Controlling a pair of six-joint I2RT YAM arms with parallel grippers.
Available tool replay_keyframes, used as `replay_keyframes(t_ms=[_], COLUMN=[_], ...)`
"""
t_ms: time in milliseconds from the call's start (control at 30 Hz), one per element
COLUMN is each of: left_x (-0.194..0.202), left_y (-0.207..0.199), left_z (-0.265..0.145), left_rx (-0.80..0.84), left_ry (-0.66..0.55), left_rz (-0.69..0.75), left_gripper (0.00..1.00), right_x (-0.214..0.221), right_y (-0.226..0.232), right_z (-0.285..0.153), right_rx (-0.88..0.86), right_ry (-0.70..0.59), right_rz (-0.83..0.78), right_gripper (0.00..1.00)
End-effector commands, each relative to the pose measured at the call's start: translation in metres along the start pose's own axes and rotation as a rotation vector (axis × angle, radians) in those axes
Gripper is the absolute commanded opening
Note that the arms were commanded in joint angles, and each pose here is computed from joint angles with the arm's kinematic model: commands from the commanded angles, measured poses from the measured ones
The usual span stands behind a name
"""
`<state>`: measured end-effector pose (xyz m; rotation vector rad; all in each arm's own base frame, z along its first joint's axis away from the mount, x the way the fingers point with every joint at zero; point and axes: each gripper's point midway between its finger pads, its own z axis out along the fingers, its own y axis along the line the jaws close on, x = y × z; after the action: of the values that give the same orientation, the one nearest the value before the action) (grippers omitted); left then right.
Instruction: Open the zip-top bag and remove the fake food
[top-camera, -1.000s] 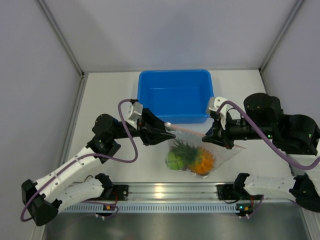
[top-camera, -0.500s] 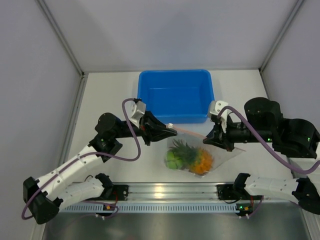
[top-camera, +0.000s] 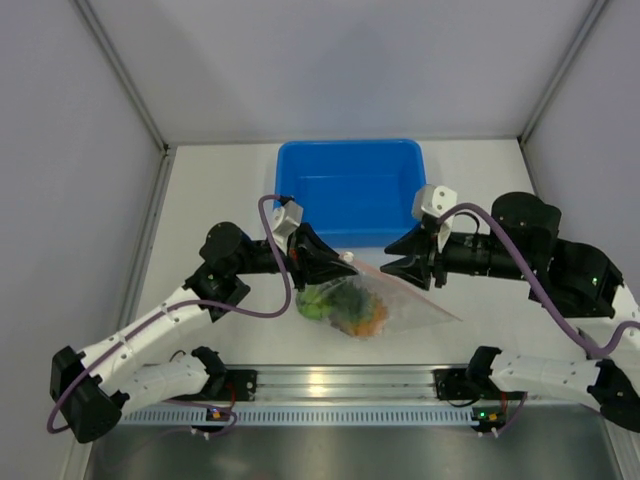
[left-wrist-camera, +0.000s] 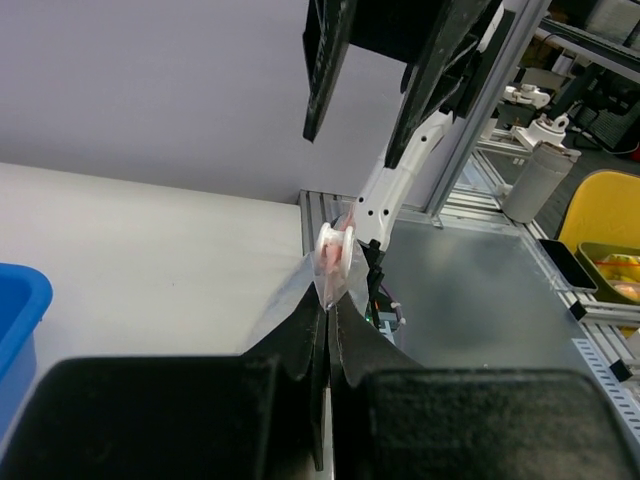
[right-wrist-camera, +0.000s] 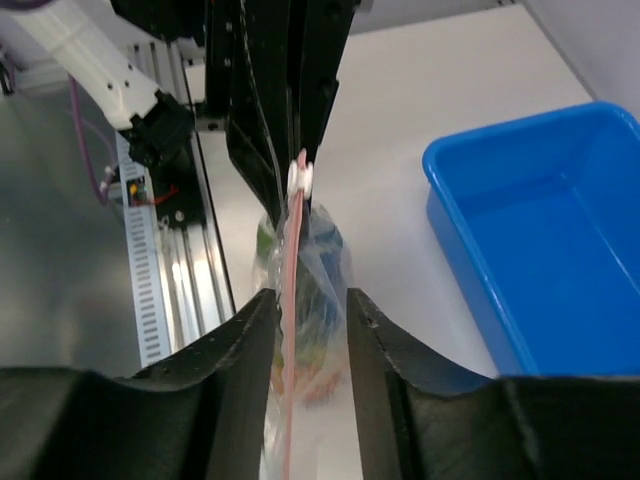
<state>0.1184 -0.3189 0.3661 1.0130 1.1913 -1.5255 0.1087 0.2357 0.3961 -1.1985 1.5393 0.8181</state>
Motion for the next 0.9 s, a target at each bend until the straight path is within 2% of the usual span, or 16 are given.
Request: replay_keyframes(t_ms=[0, 33, 267, 433, 567, 667, 867], left_x=[-0.031, -0.032, -0.031, -0.032, -0.033, -0.033, -0.033], left_y=[-0.019, -0.017, -0.013, -0.012, -0.012, -0.008, -0.007], left_z=[0.002, 0.002, 0.005, 0.006, 0.005, 0.005, 0.006], left_rx=[0.065, 0.059, 0.053, 0.055, 0.042, 0.025, 0.020], left_ry=[-0.074, -0.075, -0.072, -0.070, -0.080, -0.085, -0.086], left_rz=[0.105, 0.104, 0.091, 0.088, 0.094, 0.093, 0.090], left_gripper=[0.00, 0.00, 0.00, 0.00, 0.00, 0.00, 0.00], right_x=[-0.056, -0.059, -0.069, -0.060, -0.054, -0.044, -0.032], right_y=[0.002, 0.002, 0.002, -0.001, 0.003, -0.001, -0.003], right_z=[0.007, 0.009, 0.035, 0.049, 0.057, 0.061, 0.068], right_rx=[-0.026, -0.028, -0.060, -0.064, -0.089, -0.068, -0.063], right_ry=[-0.203, -0.214, -0.218, -0.185, -0.174, -0.154, -0.123], right_rz=[-0.015, -0.009, 0.061, 0.077, 0.079, 0.086, 0.085], right_gripper=[0.38, 0.42, 0.46, 0.49, 0.44, 0.35, 0.37])
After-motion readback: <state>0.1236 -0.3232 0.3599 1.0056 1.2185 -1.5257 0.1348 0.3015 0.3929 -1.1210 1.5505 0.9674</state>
